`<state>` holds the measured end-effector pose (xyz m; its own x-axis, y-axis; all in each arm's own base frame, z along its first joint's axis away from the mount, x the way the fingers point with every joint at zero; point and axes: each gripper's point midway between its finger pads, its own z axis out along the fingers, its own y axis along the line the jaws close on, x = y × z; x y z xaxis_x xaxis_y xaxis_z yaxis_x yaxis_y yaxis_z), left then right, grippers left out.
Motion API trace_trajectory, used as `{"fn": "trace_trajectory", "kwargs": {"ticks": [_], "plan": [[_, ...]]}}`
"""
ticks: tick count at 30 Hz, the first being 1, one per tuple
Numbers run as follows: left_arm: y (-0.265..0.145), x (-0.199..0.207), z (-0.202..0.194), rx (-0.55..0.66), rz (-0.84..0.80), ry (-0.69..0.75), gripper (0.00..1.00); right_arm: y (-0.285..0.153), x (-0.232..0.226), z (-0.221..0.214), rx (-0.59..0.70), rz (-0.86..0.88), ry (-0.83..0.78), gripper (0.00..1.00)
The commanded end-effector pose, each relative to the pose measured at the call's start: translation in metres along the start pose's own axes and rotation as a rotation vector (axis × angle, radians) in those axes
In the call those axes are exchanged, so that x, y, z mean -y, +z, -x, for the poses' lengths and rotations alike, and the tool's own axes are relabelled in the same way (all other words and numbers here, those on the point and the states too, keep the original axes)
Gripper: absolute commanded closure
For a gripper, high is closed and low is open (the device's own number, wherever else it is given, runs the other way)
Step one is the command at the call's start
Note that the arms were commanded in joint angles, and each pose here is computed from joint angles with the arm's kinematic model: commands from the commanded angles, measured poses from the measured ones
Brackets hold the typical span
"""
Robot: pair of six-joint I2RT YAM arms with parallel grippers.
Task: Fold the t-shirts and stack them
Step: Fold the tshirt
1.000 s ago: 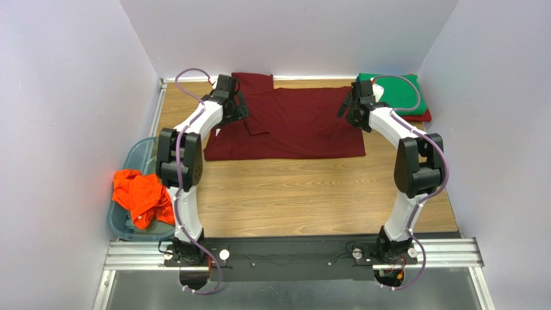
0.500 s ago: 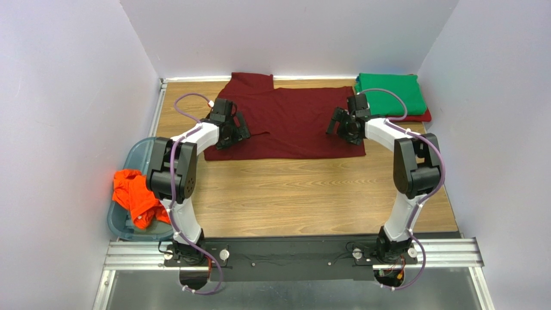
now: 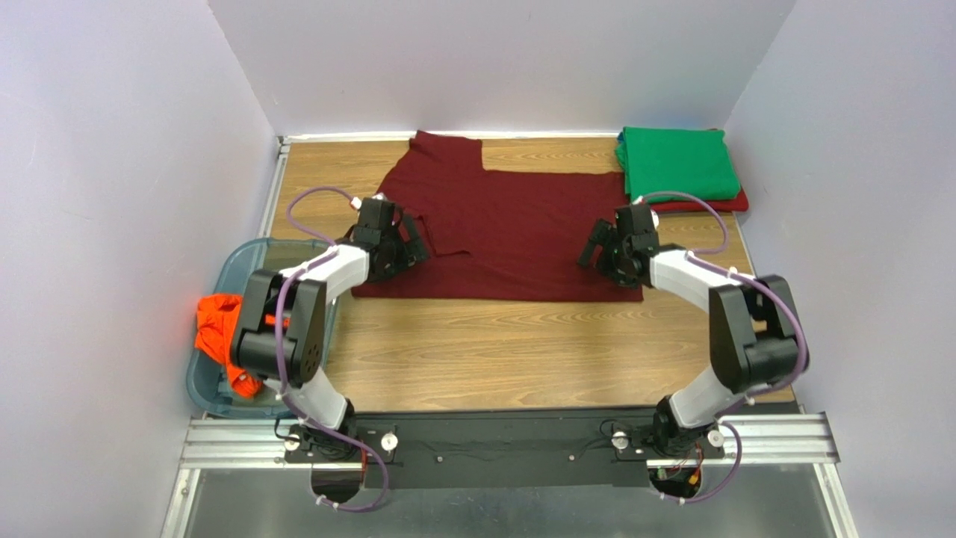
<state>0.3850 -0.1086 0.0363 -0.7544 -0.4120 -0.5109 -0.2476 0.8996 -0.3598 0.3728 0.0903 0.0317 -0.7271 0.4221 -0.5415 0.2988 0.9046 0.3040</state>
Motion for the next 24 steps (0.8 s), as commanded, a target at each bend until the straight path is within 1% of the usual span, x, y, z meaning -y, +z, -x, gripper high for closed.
{"fn": "trace_trajectory", "kwargs": {"ticks": [1,2,3,8,11,12,13,15,17,18,20,22,24], "plan": [[-0.025,-0.053,-0.081,-0.202,0.155,-0.074,0.02,-0.016,0.05,-0.057,-0.128,-0.15,0.012,0.0],[-0.029,-0.056,-0.087,-0.205,0.158,-0.086,0.02,-0.022,0.05,-0.06,-0.131,-0.142,0.017,0.0],[-0.034,-0.066,-0.103,-0.231,0.182,-0.103,0.02,-0.029,0.054,-0.066,-0.134,-0.136,0.021,0.0],[-0.062,-0.059,-0.117,-0.205,0.13,-0.178,0.02,-0.048,0.06,-0.082,-0.144,-0.105,0.019,0.0],[-0.081,-0.057,-0.119,-0.181,0.131,-0.192,0.02,-0.058,0.06,-0.081,-0.129,-0.095,0.012,0.0],[-0.088,-0.065,-0.122,-0.177,0.177,-0.202,0.02,-0.061,0.058,-0.079,-0.122,-0.086,0.01,0.0],[-0.095,-0.065,-0.116,-0.139,0.18,-0.206,0.02,-0.064,0.055,-0.076,-0.116,-0.069,0.007,0.0],[-0.104,-0.063,-0.117,-0.122,0.173,-0.219,0.02,-0.073,0.045,-0.066,-0.084,-0.023,-0.004,0.0],[-0.112,-0.048,-0.108,-0.085,0.103,-0.22,0.02,-0.079,0.035,-0.059,-0.071,0.027,-0.024,0.0],[-0.114,-0.044,-0.104,-0.069,0.088,-0.224,0.02,-0.084,0.028,-0.048,-0.041,0.049,-0.039,0.0],[-0.121,-0.029,-0.089,-0.033,0.041,-0.208,0.02,-0.09,0.015,-0.042,-0.038,0.107,-0.057,0.0],[-0.126,-0.013,-0.074,0.005,0.001,-0.189,0.02,-0.093,0.008,-0.039,-0.04,0.138,-0.069,0.0],[-0.126,0.001,-0.07,0.018,-0.031,-0.164,0.02,-0.095,0.004,-0.033,-0.029,0.15,-0.082,0.0]]}}
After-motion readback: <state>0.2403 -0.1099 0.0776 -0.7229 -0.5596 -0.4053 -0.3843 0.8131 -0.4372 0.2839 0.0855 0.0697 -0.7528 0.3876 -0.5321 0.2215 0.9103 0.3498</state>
